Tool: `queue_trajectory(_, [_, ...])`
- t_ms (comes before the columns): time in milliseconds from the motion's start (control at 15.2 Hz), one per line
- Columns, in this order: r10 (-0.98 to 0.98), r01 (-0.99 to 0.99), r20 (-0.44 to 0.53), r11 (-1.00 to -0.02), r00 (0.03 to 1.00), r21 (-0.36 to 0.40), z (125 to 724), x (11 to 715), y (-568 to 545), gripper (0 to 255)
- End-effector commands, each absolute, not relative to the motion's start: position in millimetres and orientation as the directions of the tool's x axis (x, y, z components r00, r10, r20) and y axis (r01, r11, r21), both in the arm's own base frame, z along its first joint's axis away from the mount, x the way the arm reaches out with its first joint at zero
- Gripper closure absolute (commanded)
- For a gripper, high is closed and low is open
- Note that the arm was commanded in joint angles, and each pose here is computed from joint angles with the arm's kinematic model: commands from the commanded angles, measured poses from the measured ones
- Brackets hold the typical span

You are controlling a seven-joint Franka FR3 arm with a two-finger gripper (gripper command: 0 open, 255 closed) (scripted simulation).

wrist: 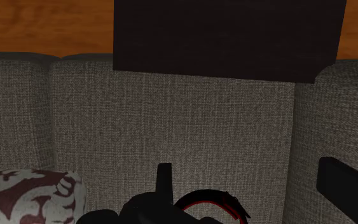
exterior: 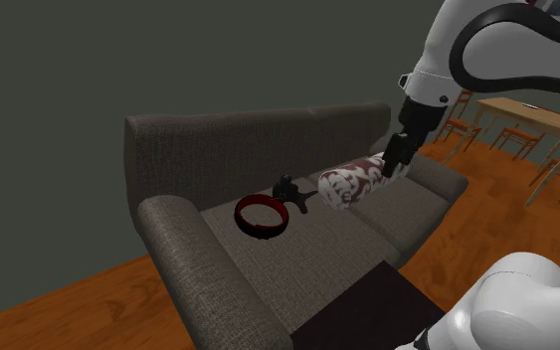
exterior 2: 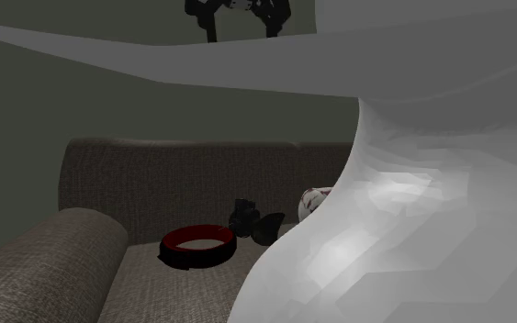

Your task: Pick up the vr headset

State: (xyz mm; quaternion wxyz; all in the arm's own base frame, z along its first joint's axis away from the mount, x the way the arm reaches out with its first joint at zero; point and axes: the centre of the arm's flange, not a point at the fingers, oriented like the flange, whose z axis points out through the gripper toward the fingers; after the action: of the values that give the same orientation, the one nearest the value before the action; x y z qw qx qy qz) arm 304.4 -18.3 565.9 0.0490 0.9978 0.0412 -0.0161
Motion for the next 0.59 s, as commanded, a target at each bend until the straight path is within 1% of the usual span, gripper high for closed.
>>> queue_trajectory(0, [0.081, 0.084, -0.036, -0.992, 0.996, 0.096, 566, 304, -18, 0])
queue_trajectory(528, [0.165, 0.168, -0.053, -0.985, 0.985, 0.051, 503, 379, -70, 0])
